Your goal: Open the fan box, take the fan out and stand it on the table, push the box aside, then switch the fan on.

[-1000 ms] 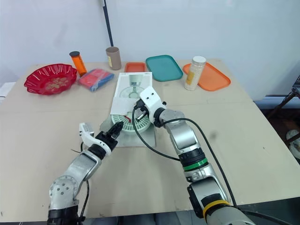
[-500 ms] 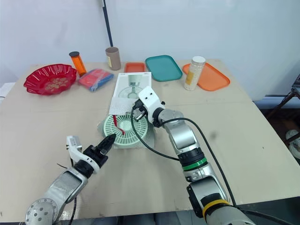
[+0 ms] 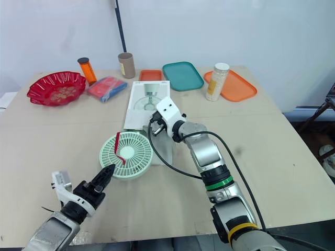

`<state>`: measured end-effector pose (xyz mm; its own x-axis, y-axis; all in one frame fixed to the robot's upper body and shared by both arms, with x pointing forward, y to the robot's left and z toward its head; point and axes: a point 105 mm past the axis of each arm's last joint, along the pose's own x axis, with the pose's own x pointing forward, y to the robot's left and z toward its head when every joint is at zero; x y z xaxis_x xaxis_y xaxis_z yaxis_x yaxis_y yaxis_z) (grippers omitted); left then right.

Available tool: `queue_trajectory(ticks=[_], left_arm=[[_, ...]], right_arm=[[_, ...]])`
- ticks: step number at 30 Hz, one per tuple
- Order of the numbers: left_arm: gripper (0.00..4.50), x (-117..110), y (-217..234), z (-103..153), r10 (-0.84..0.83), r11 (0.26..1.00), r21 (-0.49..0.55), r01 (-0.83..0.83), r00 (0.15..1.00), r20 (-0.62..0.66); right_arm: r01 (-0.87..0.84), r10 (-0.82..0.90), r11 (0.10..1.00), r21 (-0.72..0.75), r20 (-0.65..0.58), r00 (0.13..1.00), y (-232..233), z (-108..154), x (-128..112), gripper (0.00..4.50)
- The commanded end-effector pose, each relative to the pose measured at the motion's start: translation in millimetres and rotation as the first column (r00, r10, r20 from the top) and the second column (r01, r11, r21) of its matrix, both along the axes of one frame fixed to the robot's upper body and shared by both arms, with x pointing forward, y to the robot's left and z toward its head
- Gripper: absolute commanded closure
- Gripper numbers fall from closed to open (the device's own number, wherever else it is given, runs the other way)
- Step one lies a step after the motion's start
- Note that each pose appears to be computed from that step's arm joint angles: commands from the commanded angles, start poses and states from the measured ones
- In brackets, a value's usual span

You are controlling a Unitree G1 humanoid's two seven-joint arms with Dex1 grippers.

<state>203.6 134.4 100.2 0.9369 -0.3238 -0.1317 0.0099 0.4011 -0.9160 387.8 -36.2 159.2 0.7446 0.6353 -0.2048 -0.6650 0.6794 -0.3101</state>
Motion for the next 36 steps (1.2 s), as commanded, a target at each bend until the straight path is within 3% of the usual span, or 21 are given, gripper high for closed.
queue_trajectory(ticks=[1,16,36], left_arm=[[3.08,-13.0,4.1,-14.7,0.007,1.0,0.024,-0.005,0.997,-0.075],[3.08,-47.9,12.6,-25.3,-0.014,0.998,0.062,0.022,0.992,-0.128],[3.08,-64.8,6.1,-16.3,-0.021,0.998,0.064,0.03,0.99,-0.139]], right_arm=[[0.001,-0.003,0.999,-0.037,-0.063,0.998,-2.6,-18.9,-2.7,4.5],[0.002,-0.005,0.999,-0.043,-0.07,0.997,-8.7,-19.7,-5.5,4.5],[-0.012,0.008,0.999,-0.045,-0.084,0.996,-8.8,-22.6,-9.1,4.5]])
